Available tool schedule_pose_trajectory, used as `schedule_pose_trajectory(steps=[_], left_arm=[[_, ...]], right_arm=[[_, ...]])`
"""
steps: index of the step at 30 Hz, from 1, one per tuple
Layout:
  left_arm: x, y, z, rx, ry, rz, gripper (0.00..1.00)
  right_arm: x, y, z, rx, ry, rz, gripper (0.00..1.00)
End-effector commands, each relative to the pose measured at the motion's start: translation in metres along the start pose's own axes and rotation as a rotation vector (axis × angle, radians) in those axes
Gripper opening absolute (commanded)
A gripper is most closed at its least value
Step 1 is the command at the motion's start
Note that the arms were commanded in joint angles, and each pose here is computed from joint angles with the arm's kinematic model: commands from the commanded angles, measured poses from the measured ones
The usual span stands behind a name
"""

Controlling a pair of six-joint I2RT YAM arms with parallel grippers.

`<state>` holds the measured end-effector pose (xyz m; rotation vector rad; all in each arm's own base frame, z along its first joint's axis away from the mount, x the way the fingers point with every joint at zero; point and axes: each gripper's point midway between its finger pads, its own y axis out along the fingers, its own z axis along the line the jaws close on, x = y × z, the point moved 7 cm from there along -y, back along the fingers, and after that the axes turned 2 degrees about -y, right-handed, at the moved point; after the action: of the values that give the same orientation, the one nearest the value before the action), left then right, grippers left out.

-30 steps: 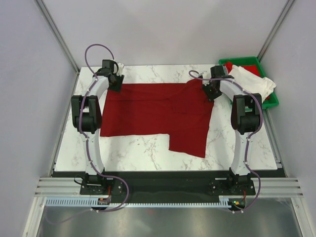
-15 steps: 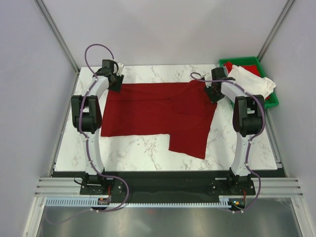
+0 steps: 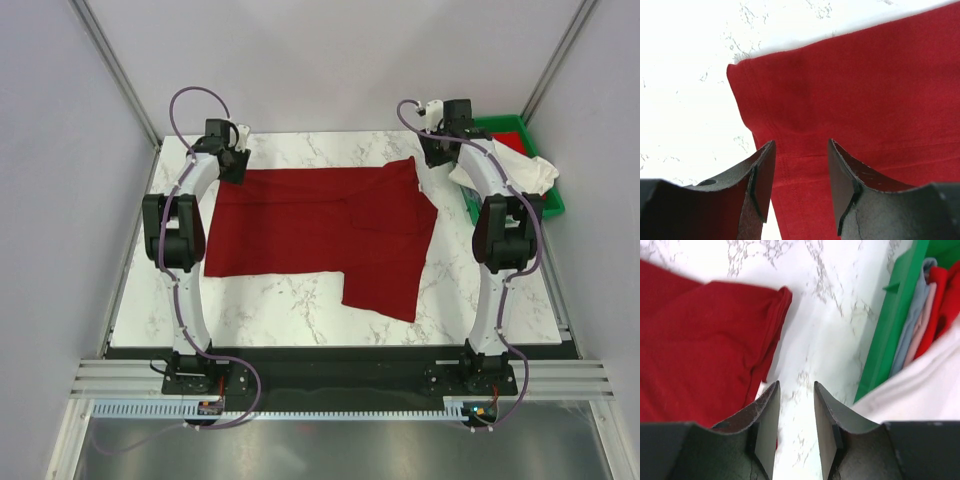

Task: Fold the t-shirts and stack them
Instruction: Fold the tshirt

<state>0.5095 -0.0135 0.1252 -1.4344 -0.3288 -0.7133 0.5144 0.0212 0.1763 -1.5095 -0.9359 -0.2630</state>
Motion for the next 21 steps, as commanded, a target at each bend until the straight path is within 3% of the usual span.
schedule_pose_trajectory(steps=[1, 8, 21], left_arm=[[0.014, -0.023, 0.002, 0.010, 0.015, -0.058, 0.53], [0.010, -0.026, 0.004, 0.026, 0.037, -0.046, 0.53], [0.003, -0.018, -0.006, 0.024, 0.068, -0.019, 0.53]], right_arm=[[-0.003, 0.032, 0.000, 0.050, 0.019, 0.014, 0.41], [-0.005, 0.069, -0.004, 0.056, 0.023, 0.019, 0.41], [-0.011, 0.078, 0.001, 0.089, 0.045, 0.026, 0.41]])
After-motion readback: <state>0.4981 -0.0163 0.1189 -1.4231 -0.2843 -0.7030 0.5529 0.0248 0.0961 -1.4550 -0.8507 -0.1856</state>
